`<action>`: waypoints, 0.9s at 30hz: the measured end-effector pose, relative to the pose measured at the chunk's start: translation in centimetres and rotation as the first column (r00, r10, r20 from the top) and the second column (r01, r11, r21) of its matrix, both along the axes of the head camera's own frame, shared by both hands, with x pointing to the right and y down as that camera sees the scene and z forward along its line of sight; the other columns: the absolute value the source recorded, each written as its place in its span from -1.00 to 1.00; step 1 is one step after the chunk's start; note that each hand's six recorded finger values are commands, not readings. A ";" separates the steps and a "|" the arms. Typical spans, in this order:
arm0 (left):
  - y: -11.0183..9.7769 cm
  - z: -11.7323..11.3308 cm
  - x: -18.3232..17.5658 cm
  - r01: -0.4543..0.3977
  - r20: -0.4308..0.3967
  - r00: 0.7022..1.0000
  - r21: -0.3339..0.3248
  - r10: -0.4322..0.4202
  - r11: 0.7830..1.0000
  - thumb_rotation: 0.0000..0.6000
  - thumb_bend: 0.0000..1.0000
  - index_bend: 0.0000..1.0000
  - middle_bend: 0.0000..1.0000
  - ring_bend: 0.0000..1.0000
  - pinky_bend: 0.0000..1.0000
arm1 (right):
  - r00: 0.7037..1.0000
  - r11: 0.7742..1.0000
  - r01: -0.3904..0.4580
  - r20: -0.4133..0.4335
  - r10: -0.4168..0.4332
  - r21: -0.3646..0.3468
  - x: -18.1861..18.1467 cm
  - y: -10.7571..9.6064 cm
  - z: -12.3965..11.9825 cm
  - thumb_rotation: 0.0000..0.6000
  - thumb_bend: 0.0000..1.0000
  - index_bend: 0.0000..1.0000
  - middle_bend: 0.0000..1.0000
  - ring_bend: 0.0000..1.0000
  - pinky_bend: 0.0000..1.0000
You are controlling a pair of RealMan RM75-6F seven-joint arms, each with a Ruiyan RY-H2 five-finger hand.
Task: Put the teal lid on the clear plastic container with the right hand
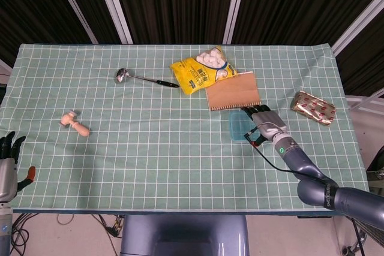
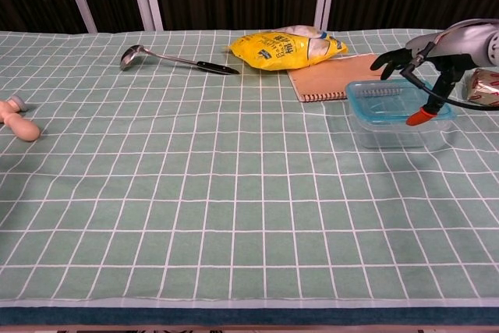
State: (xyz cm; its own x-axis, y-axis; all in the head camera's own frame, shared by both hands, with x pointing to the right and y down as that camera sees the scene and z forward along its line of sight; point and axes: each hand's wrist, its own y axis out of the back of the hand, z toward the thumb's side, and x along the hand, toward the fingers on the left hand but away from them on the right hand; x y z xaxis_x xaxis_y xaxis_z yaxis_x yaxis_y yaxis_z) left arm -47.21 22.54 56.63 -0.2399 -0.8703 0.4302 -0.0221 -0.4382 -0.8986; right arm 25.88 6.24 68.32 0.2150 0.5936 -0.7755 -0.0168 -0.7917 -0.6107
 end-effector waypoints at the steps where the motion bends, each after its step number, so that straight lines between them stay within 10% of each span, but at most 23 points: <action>1: 0.0 0.0 0.0 0.000 0.000 1.000 0.000 0.000 1.000 1.00 -0.28 -0.73 -1.00 -1.00 -1.00 | 1.000 1.000 0.000 0.001 0.000 0.000 0.0 0.1 0.1 1.00 -0.37 -1.00 -0.12 -1.00 -1.00; 27: 0.0 0.1 -0.1 0.006 0.012 1.000 -0.007 -0.006 1.000 1.00 -0.28 -0.73 -1.00 -1.00 -1.00 | 1.000 1.000 -0.008 0.027 0.008 0.006 -0.3 0.2 0.8 1.00 -0.36 -1.00 -0.13 -1.00 -1.00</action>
State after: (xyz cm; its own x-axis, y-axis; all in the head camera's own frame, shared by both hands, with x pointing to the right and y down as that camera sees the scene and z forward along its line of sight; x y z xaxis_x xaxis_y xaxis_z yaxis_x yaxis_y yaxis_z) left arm -47.33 22.51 56.68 -0.2500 -0.8660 0.4332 -0.0142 -0.4440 -0.8959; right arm 25.58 6.47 69.16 0.2312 0.6004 -0.7656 0.0059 -0.7877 -0.6160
